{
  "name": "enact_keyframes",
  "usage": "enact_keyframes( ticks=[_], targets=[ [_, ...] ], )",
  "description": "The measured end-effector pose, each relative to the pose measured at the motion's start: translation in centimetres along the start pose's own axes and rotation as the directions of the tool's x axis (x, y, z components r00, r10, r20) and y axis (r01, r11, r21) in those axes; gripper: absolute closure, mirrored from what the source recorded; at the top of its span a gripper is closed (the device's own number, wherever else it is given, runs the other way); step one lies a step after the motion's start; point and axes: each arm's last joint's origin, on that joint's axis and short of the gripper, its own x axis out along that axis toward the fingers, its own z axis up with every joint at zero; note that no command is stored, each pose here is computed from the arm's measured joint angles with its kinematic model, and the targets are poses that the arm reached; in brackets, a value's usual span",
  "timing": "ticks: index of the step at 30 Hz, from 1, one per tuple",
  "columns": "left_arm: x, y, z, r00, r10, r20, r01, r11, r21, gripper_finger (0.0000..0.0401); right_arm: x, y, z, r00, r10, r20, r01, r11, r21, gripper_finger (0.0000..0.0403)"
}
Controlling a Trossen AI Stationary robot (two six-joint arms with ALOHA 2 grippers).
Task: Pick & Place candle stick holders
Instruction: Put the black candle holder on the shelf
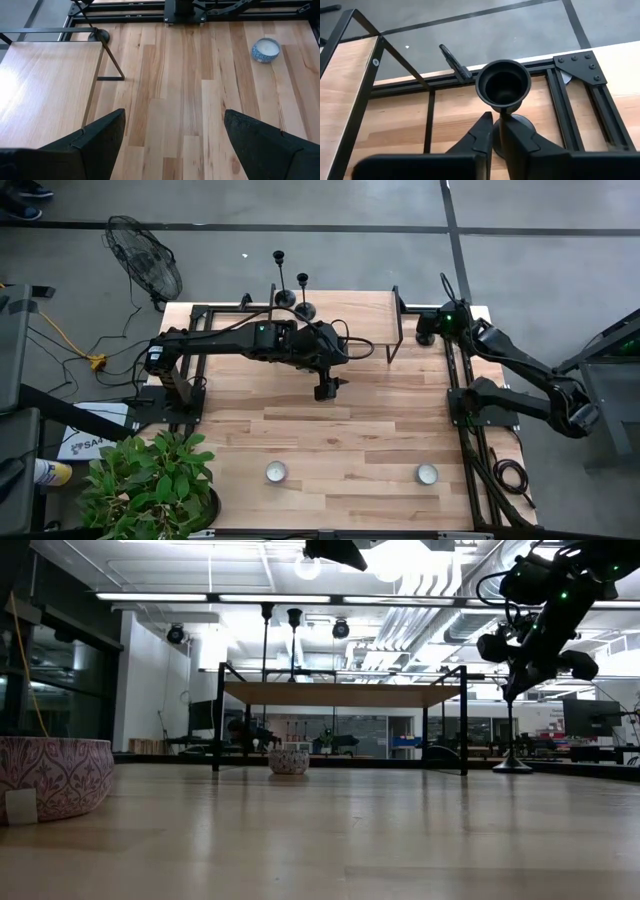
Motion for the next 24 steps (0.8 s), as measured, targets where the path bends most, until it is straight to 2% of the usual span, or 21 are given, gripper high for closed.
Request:
enact_keyframes(
  ticks=[3,6,12,18,22,24],
  targets=[
    [0.0,0.0,0.0,1.000,0.000,0.000,0.000,1.000,0.000,0.0066,0.0,-0.1,-0.1,1.000,-0.008,-0.011,0.009,1.000,0.007,0.0374],
    [0.0,0.0,0.0,1.000,0.001,0.000,-0.001,1.000,0.000,0.0066,0.0,-0.2,-0.3,0.999,-0.022,-0.028,0.022,1.000,0.002,0.0355],
    [0.0,0.0,0.0,1.000,0.001,0.000,-0.001,1.000,0.000,0.0066,0.0,-0.3,-0.3,0.999,-0.024,-0.035,0.024,1.000,0.002,0.0269],
    [0.0,0.0,0.0,1.000,0.001,0.000,-0.001,1.000,0.000,0.0066,0.3,0.2,0.4,0.998,-0.025,0.051,0.025,1.000,-0.009,0.0183],
    [0.0,0.0,0.0,1.000,0.004,0.000,-0.004,1.000,0.001,0.0066,1.6,0.5,0.6,1.000,-0.011,0.026,0.011,1.000,-0.027,0.0166],
    [0.0,0.0,0.0,1.000,0.004,-0.001,-0.004,1.000,0.001,0.0066,2.1,0.5,0.5,0.999,-0.043,0.020,0.043,0.998,-0.034,0.0165]
  ],
)
